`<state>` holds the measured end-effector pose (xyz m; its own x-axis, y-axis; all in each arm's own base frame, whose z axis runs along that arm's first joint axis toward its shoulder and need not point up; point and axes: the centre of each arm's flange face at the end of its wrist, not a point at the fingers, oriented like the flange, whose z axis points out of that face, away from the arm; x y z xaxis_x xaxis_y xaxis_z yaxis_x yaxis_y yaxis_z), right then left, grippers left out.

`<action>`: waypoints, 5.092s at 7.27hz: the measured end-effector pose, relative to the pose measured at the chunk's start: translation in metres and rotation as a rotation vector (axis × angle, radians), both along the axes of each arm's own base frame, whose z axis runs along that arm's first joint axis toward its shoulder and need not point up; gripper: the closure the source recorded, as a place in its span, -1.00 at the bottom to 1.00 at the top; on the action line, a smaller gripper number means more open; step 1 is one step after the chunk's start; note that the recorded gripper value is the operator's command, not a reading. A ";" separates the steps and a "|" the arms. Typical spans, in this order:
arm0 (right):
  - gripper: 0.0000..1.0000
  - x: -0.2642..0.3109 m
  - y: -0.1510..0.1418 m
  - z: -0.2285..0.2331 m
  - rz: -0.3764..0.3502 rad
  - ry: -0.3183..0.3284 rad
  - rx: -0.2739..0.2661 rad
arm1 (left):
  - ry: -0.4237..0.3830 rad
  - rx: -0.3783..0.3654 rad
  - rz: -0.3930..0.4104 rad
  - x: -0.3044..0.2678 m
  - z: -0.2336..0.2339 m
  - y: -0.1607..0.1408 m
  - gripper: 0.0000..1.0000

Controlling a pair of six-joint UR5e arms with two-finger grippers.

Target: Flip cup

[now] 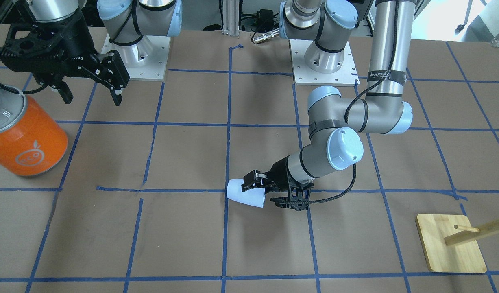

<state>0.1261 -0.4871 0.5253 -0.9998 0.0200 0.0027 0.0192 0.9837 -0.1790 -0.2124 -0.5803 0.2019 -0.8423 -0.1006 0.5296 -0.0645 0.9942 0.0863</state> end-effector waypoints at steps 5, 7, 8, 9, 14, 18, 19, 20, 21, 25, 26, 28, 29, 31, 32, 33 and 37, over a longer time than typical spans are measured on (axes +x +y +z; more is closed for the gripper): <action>-1.00 -0.001 0.000 -0.001 0.001 0.012 0.002 | -0.014 0.044 0.169 -0.001 0.029 -0.024 1.00; -1.00 -0.001 0.000 -0.001 0.001 0.012 0.003 | -0.123 0.030 0.199 0.005 0.050 -0.034 1.00; -1.00 -0.001 0.000 -0.001 0.001 0.012 0.003 | -0.189 0.013 0.201 0.006 0.066 -0.037 1.00; -1.00 -0.001 0.000 -0.001 0.001 0.012 0.003 | -0.277 -0.024 0.200 0.010 0.093 -0.042 1.00; -1.00 -0.001 0.001 -0.004 0.001 0.013 0.009 | -0.647 -0.264 0.036 0.112 0.137 -0.080 1.00; -1.00 -0.001 0.002 -0.005 0.001 0.013 0.011 | -0.663 -0.225 0.067 0.156 0.076 -0.083 1.00; -1.00 -0.001 0.002 -0.005 0.001 0.012 0.011 | -0.661 -0.216 0.071 0.156 0.069 -0.083 0.84; -1.00 -0.001 0.002 -0.005 0.001 0.012 0.011 | -0.660 -0.209 0.072 0.156 0.064 -0.084 0.58; -1.00 -0.001 0.002 -0.005 0.001 0.012 0.011 | -0.659 -0.206 0.072 0.156 0.062 -0.085 -0.90; -1.00 0.000 0.002 -0.006 0.002 0.012 0.012 | -0.659 -0.203 0.082 0.150 0.092 -0.079 -1.00; -1.00 -0.001 0.002 -0.006 0.001 0.013 0.012 | -0.648 -0.171 0.080 0.143 0.126 -0.069 -1.00; -1.00 0.000 0.003 -0.007 0.002 0.015 0.014 | -0.621 -0.090 0.086 0.133 0.209 -0.035 -1.00; -1.00 0.000 0.003 -0.007 0.003 0.015 0.015 | -0.616 -0.074 0.088 0.130 0.245 -0.011 -1.00; -1.00 0.000 0.003 -0.007 0.003 0.015 0.015 | -0.605 -0.068 0.101 0.125 0.279 0.028 -1.00; -1.00 0.000 0.003 -0.007 0.003 0.015 0.015 | -0.589 -0.067 0.094 0.120 0.286 0.044 -1.00; -1.00 0.000 0.003 -0.007 0.003 0.015 0.015 | -0.561 -0.065 0.074 0.111 0.286 0.055 -1.00; -1.00 0.000 0.003 -0.007 0.003 0.015 0.015 | -0.534 -0.073 0.021 0.084 0.284 0.074 -1.00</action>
